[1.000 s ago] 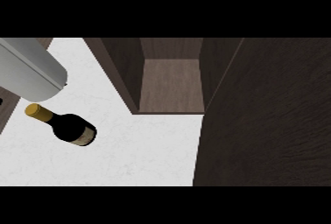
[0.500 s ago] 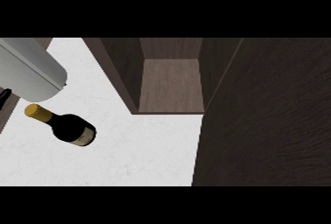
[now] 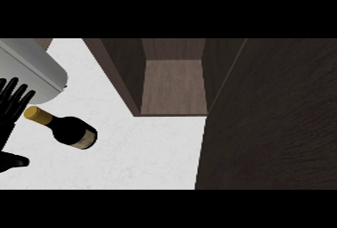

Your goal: Pick up the wine, place it into the cabinet and close the cabinet

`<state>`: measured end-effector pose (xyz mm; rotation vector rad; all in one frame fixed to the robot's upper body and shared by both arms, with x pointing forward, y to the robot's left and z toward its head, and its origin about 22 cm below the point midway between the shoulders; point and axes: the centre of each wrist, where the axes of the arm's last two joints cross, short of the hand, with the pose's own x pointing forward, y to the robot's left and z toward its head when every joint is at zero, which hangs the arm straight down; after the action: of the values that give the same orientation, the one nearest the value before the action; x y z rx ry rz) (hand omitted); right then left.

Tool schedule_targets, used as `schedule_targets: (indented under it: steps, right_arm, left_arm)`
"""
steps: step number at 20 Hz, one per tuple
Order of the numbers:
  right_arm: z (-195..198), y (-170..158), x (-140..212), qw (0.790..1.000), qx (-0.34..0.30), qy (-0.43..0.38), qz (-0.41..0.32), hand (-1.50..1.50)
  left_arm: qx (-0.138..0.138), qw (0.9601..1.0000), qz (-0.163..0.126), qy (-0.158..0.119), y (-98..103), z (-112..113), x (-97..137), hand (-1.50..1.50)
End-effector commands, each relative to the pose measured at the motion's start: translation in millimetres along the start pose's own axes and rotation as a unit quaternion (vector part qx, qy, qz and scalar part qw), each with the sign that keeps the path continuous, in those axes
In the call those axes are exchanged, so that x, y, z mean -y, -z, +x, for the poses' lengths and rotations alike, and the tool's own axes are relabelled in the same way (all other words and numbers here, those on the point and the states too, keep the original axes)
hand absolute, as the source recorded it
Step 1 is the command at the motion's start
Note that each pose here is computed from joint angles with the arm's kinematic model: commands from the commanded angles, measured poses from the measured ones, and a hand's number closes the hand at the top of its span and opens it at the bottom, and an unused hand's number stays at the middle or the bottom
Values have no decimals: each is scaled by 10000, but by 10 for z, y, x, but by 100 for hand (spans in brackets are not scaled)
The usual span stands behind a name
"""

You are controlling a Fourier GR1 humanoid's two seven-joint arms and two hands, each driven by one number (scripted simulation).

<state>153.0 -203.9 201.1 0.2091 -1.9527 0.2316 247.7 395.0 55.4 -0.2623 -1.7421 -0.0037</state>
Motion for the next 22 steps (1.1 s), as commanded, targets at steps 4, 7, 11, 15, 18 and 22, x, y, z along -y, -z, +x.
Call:
schedule_targets:
  steps: [4,7,11,15,18,22]
  right_arm:
    - [97,35,39,9997,126,153,111,-150]
    - [137,-43,35,9996,148,223,123,-150]
    - [260,-184,-46,9994,85,224,237,-150]
    - [11,83,112,9997,184,127,123,-150]
    - [30,48,-90,9997,150,158,54,-150]
    - [150,-10,-96,9995,203,236,73,-150]
  left_arm:
    - [-313,9995,32,-17,30,-490,-323,-150]
    - [-500,9987,23,-9,-118,-743,-251,-150]
    - [-507,9987,56,47,6,-912,-356,-150]
    - [-674,9977,-90,-12,-183,-1203,-356,-150]
    - [-605,9981,-38,-82,-275,-1265,-454,-150]
    - [-705,9973,-22,-182,-361,-1414,-444,-150]
